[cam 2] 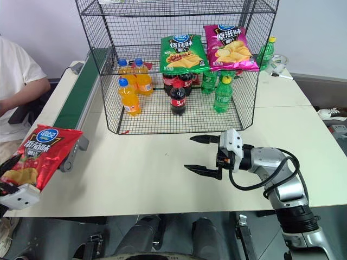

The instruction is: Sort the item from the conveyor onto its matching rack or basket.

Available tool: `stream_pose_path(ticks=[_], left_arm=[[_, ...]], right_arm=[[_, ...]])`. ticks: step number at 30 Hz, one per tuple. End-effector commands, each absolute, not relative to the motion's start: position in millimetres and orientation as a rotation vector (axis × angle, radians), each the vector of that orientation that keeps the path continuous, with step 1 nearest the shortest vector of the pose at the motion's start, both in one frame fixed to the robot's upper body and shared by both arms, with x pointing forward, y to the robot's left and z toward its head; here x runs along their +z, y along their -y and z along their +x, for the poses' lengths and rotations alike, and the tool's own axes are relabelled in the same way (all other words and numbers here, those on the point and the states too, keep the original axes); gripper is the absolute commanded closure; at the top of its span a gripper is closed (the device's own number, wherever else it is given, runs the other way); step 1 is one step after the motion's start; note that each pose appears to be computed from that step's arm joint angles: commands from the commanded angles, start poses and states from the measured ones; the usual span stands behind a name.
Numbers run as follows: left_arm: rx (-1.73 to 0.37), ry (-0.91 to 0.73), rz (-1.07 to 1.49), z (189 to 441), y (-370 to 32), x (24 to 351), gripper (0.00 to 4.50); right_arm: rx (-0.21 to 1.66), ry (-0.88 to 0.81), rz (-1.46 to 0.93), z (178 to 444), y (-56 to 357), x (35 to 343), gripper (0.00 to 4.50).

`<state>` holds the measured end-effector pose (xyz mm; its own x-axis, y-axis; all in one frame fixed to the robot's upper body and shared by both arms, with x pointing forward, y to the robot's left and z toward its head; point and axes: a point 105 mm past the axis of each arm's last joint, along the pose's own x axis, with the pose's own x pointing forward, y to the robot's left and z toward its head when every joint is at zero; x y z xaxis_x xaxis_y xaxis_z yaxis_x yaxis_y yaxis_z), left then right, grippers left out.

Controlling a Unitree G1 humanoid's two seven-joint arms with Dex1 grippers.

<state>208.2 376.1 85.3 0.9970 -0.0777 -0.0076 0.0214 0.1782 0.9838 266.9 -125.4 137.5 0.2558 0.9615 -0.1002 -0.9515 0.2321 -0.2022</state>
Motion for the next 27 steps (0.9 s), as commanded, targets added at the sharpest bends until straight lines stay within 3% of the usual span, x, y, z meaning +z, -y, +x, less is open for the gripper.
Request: stream_pose_path(ticks=[1,6,15,20,25,27], left_arm=[[-0.043,0.069,1.377,208.1,-380.4,91.1,1.88],[-0.034,0.087,1.361,208.2,-379.2,90.2,4.47],[0.045,0.295,1.332,224.5,-357.2,139.9,4.47],[0.029,0.550,1.305,241.9,-305.0,199.0,4.47],[-0.035,0.664,1.244,254.0,-261.7,221.8,4.47],[-0.050,0.692,1.195,270.5,-239.6,228.6,4.47]], right_arm=[[1.305,0.088,-0.262,268.2,125.6,145.3,0.00],[1.288,0.092,-0.269,270.1,127.5,145.2,0.00],[1.218,0.154,-0.254,273.0,133.2,152.0,0.00],[1.051,0.280,-0.215,289.2,144.2,169.2,0.00],[0.913,0.406,-0.191,301.9,150.6,187.9,0.00],[0.832,0.446,-0.212,309.4,156.1,194.3,0.00]])
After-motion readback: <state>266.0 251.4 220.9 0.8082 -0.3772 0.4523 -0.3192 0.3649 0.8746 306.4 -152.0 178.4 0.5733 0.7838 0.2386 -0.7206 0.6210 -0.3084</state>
